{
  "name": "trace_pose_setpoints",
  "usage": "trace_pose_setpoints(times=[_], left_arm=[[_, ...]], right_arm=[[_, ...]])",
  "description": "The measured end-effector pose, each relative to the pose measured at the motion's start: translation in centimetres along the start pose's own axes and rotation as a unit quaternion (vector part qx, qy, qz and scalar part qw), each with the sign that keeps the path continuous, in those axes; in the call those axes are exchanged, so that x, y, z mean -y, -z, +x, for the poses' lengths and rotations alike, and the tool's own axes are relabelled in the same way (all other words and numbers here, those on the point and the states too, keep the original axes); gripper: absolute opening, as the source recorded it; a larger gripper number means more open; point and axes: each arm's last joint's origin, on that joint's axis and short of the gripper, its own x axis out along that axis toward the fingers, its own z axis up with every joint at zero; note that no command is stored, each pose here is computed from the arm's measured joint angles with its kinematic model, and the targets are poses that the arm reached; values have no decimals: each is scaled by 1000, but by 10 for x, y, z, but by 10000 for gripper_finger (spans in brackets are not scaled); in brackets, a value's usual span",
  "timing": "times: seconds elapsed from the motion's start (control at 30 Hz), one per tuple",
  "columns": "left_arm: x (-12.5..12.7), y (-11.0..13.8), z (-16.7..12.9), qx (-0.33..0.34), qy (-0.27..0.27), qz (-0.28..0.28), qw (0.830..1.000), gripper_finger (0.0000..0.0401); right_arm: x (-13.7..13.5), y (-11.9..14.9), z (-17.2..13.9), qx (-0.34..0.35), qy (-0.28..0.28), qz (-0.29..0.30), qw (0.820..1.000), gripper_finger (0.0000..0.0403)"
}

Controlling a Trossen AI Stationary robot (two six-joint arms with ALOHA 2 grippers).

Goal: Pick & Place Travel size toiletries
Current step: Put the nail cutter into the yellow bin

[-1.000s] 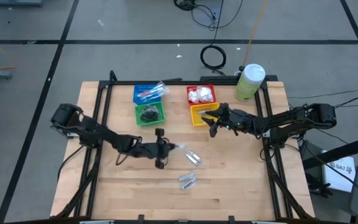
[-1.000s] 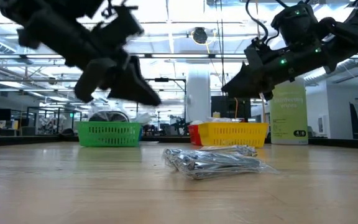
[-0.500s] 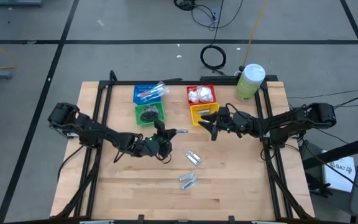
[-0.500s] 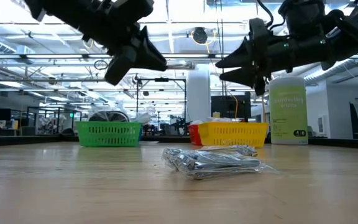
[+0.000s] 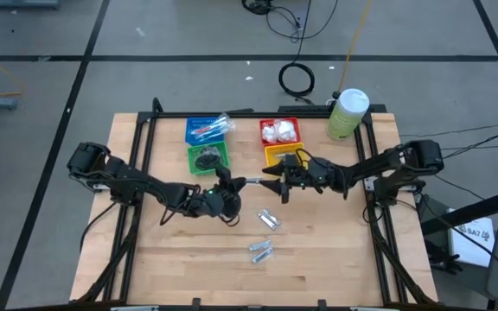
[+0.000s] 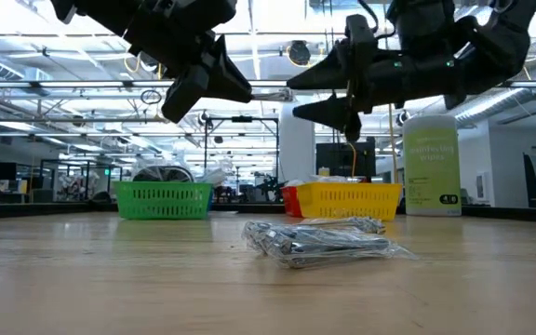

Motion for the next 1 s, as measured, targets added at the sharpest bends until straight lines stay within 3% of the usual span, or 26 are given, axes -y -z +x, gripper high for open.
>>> trace_pose_setpoints(times=[0.2, 0.5, 1.0], left_arm=[[1, 1, 0, -5, 5, 5, 1000, 21], [1, 2, 0, -6, 6, -2, 1000, 17], [2, 3, -1, -17, -1, -2, 1000, 28]], right_arm=[[-5, -2, 18, -11, -44, 11, 999, 253], [-5, 4, 34, -28, -55, 12, 998, 222], [-5, 2, 33, -29, -64, 10, 998, 117]])
